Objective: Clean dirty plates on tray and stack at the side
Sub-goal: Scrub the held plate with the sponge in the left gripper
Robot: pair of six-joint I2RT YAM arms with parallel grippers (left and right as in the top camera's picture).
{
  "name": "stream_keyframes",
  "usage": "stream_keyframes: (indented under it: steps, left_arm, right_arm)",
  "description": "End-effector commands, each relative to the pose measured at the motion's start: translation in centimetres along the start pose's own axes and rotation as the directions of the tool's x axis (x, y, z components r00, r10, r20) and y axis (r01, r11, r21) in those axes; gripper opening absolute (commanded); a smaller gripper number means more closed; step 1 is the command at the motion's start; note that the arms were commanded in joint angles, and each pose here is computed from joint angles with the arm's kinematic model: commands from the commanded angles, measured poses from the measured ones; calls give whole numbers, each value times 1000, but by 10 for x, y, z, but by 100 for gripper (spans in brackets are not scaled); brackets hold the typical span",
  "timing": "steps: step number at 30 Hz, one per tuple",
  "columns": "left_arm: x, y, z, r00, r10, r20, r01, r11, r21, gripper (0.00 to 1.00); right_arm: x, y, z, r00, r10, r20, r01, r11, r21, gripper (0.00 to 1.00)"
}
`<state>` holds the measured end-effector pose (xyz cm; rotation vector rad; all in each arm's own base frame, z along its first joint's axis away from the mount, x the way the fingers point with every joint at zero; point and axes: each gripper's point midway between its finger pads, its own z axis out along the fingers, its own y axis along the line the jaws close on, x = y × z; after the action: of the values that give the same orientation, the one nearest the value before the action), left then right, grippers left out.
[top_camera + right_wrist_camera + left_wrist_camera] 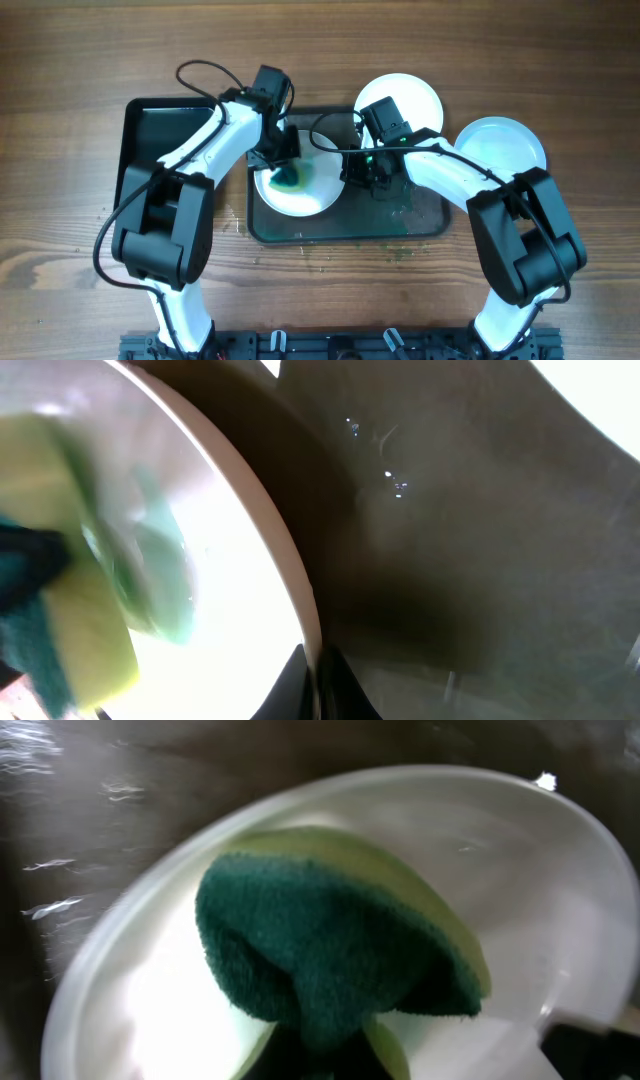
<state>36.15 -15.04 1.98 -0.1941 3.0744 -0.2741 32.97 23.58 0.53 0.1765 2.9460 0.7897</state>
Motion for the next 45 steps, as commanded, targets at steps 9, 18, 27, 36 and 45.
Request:
stream_keyframes:
  steps: [9,18,27,36,45]
  left_arm:
    - [18,9,4,999,-31,13,32,983,-179,4]
    - [44,-81,31,968,239,-77,-205,930,304,4]
    - [5,56,25,989,-120,86,141,939,-314,4]
    - [30,-54,24,966,245,-82,-204,918,340,4]
    - [-31,53,0,983,-85,164,132,943,-304,4]
  right_arm:
    - [1,-10,12,999,47,-15,-46,998,30,4]
    - [1,-10,12,999,46,-15,-46,999,30,4]
    - [0,-9,12,999,39,-12,-38,999,27,4]
    - [0,-9,12,999,38,-12,-38,999,27,4]
    - [0,-9,12,999,38,-12,-37,999,28,4]
